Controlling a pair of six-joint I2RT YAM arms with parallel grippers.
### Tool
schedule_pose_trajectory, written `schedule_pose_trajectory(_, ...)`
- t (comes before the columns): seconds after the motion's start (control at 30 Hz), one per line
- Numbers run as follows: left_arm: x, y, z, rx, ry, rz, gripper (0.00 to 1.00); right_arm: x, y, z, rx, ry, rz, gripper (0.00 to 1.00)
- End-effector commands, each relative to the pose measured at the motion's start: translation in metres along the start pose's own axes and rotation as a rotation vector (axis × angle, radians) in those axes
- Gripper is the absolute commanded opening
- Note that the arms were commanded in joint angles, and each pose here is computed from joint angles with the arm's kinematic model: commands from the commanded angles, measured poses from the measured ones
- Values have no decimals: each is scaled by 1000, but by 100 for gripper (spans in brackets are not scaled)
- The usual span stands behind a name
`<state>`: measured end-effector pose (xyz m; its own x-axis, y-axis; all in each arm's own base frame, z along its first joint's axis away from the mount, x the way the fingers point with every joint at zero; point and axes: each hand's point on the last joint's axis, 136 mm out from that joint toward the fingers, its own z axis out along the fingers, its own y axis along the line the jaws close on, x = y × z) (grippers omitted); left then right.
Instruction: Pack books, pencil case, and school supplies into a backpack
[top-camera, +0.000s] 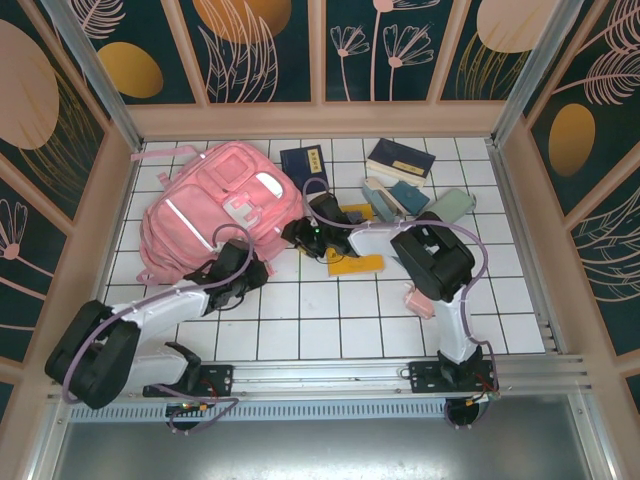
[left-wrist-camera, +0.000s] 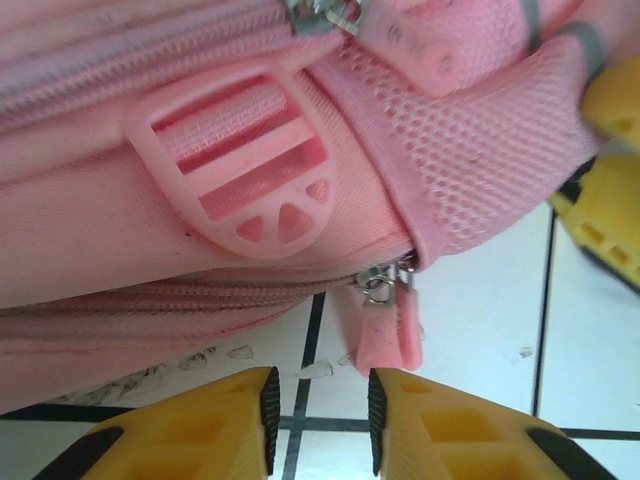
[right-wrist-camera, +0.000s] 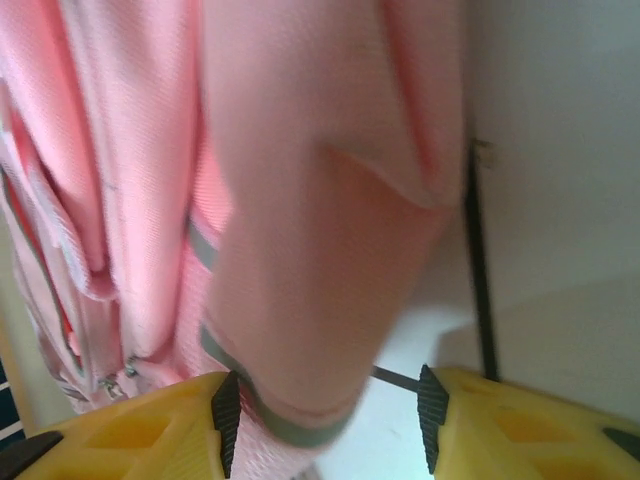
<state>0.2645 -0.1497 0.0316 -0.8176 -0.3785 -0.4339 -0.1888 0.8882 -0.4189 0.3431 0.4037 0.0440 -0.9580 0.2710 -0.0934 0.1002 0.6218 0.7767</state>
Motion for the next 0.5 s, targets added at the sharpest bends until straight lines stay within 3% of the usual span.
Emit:
schedule_pose_trajectory(0.0, -5, -11, 5, 11, 1, -9, 30, 2, 10, 10, -24, 10, -2, 53)
schedule_pose_trajectory(0.47, -5, -21, 11, 29, 16, -2, 32, 5, -1, 16, 18, 24, -9, 53)
